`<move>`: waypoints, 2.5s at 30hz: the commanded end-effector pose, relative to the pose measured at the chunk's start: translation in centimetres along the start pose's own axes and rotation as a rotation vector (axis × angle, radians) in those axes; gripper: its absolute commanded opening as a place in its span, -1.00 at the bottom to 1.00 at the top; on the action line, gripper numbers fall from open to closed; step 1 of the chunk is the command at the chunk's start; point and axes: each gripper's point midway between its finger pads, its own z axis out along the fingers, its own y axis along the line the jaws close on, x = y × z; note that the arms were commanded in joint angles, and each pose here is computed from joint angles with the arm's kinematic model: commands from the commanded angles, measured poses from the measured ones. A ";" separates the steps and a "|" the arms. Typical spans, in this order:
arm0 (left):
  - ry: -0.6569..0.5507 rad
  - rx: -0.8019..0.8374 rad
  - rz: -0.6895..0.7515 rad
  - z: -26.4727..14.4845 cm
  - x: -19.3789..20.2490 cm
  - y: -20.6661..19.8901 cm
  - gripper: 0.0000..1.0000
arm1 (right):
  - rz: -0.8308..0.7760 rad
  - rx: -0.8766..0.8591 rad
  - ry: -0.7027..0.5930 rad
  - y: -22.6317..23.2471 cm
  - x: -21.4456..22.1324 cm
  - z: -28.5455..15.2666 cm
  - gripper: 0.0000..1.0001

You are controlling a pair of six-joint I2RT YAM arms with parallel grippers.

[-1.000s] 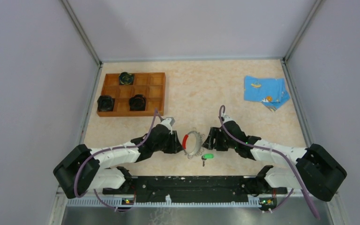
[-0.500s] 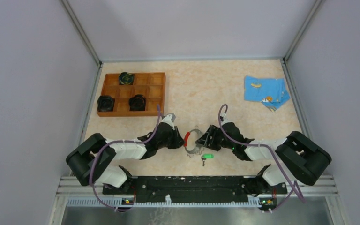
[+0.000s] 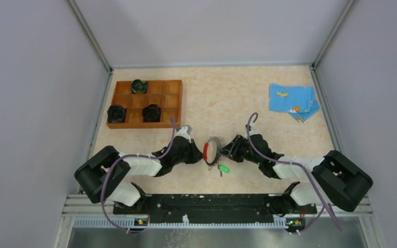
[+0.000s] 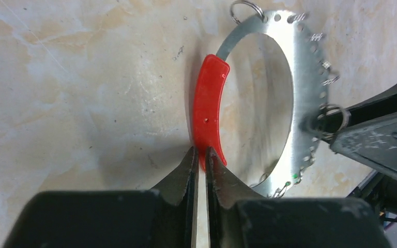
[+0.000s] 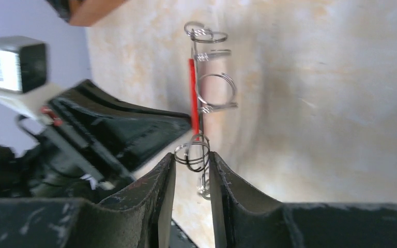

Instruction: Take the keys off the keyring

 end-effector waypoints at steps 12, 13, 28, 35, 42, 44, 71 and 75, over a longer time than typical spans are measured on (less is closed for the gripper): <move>0.133 0.072 -0.023 -0.3 3.3 -1.1 -0.74 | -0.067 -0.137 -0.019 4.7 -0.6 2.1 -0.54; 0.132 0.072 -0.023 -0.4 3.3 -1.1 -0.74 | -0.077 -0.131 -0.018 4.6 -0.5 2.3 -0.60; 0.022 0.149 -0.060 -5.3 -0.1 -3.0 0.01 | -0.085 -0.219 -0.003 7.8 -0.9 -0.3 -1.00; -0.073 0.339 -0.182 -8.0 -2.8 -6.8 0.15 | -0.023 -0.334 0.015 10.2 -0.7 -2.4 -1.00; -0.159 0.488 -0.285 -10.5 -4.9 -9.0 0.13 | -0.004 -0.407 0.016 11.9 -0.8 -4.4 -1.00; -0.187 0.540 -0.312 -11.3 -5.5 -9.6 0.10 | 0.001 -0.427 0.021 12.4 -0.8 -5.0 -1.00; 0.020 0.655 -0.349 -15.3 -6.8 -14.6 -1.00 | -0.437 -0.342 -0.219 13.2 -4.6 -10.8 0.97; 0.099 0.696 -0.370 -16.5 -7.1 -15.3 -1.00 | -0.547 -0.345 -0.365 13.3 -6.5 -13.0 0.98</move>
